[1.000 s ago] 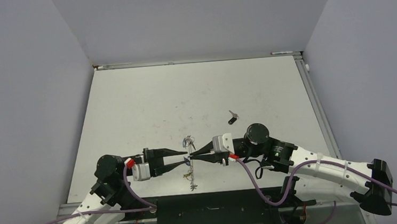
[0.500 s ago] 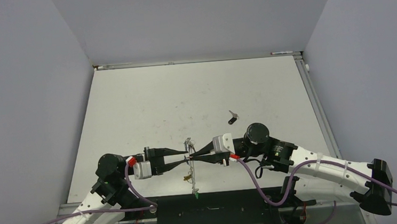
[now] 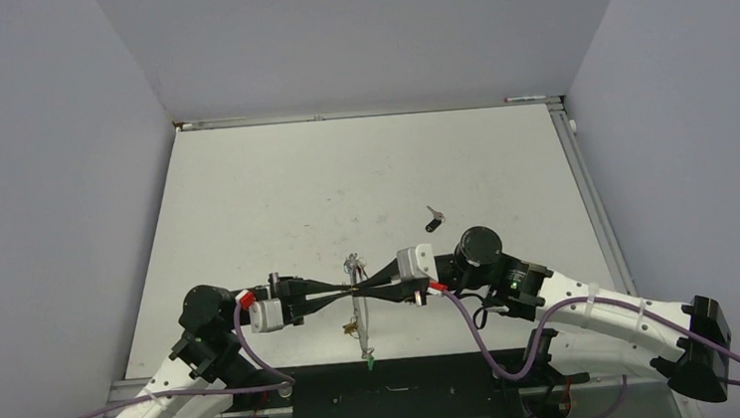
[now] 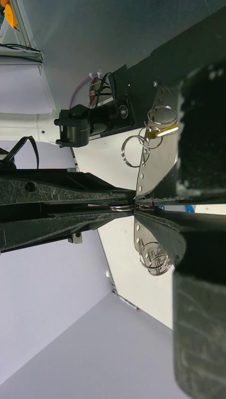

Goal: Put the keys on the keyring

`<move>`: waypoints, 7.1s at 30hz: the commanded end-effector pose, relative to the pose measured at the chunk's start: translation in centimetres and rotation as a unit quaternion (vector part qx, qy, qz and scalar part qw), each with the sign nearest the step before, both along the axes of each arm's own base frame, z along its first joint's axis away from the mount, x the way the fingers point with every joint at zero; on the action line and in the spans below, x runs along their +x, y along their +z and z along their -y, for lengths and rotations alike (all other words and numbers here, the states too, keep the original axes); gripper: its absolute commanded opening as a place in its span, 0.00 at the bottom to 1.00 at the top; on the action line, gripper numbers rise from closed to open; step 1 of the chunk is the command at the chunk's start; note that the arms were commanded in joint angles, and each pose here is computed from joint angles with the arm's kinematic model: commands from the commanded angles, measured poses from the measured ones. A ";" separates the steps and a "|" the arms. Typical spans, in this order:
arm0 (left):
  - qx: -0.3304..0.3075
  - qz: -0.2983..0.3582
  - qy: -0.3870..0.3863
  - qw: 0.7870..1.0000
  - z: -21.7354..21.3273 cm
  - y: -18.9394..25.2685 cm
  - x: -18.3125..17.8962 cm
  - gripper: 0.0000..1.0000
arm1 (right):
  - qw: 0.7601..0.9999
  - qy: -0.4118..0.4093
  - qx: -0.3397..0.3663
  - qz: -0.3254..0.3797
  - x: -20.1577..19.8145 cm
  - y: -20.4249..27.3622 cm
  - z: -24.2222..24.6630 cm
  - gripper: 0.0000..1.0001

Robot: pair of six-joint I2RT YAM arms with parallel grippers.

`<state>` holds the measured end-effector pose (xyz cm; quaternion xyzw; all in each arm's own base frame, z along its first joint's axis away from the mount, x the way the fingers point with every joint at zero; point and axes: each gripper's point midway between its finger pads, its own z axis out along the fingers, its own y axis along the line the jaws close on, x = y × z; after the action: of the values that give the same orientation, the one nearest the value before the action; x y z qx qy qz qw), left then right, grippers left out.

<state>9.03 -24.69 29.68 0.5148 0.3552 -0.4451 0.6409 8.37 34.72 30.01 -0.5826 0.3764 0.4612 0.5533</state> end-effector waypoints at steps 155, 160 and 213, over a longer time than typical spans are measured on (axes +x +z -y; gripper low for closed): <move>-0.005 -0.029 0.149 0.988 -1.1 0.8 5.5 0.00 | 0.984 -0.149 0.062 0.076 2.8 7.9 1.0 0.05; -0.003 -0.025 0.140 0.990 -1.0 0.8 5.2 0.01 | 0.983 -0.154 0.067 0.070 3.0 7.9 1.2 0.05; -0.122 0.062 0.426 0.894 -11.1 4.6 9.7 0.72 | 0.805 -0.527 -0.083 -0.259 21.9 -19.5 3.0 0.06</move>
<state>19.03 -13.66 32.96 0.2574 0.4516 -0.1352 0.8435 30.86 33.91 11.85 -0.2660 0.7748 0.1745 0.5463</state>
